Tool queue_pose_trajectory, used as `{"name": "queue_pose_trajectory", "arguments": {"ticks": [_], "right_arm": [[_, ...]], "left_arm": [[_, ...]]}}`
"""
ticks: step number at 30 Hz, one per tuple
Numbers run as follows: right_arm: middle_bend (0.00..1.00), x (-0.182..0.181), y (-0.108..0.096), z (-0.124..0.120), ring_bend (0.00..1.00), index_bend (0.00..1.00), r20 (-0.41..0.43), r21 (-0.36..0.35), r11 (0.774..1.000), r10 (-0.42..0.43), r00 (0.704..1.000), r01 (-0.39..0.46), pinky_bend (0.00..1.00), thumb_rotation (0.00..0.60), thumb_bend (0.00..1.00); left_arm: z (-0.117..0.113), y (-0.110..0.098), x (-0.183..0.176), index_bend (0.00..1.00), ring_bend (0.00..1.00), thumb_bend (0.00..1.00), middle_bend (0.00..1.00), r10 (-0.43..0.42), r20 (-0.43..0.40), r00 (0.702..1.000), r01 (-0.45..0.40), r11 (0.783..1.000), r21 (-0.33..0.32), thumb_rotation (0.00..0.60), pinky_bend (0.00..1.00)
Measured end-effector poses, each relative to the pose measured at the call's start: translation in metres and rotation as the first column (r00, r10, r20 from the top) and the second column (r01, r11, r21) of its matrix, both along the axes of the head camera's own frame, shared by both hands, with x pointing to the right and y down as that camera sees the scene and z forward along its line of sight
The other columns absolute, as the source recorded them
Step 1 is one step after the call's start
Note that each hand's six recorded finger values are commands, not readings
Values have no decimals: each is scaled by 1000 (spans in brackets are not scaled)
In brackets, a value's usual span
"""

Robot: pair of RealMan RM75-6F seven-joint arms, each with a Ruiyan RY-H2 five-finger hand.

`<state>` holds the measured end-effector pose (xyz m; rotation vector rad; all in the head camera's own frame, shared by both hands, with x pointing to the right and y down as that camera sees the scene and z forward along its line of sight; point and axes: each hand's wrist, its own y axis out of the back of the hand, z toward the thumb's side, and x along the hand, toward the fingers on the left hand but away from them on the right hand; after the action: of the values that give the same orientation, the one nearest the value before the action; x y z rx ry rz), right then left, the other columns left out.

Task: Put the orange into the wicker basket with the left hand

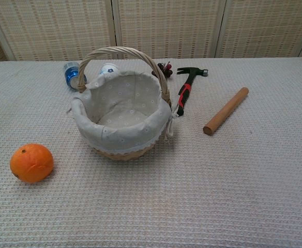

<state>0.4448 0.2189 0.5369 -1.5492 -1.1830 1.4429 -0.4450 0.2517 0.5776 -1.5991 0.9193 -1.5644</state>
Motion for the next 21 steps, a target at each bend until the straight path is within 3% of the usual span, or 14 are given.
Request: {"name": "queue_pose_trajectory", "arguments": {"ticks": [11, 18, 21], "right_arm": [[0, -5, 0, 1, 0, 0, 3, 2, 1000, -25, 1000, 25, 163, 600, 109], [0, -13, -5, -10, 0, 0, 134, 123, 991, -66, 989, 50, 172, 600, 109], [0, -8, -5, -13, 0, 0, 147, 152, 988, -62, 987, 39, 171, 600, 109]], "left_arm": [[-1, 0, 2, 0, 0, 324, 0, 1, -26, 1000, -1, 1000, -5, 600, 162], [7, 4, 10, 0, 0, 325, 0, 10, -44, 999, -11, 1000, -28, 600, 208], [12, 7, 16, 0, 0, 325, 0, 31, -58, 998, -35, 998, -58, 600, 209]]}}
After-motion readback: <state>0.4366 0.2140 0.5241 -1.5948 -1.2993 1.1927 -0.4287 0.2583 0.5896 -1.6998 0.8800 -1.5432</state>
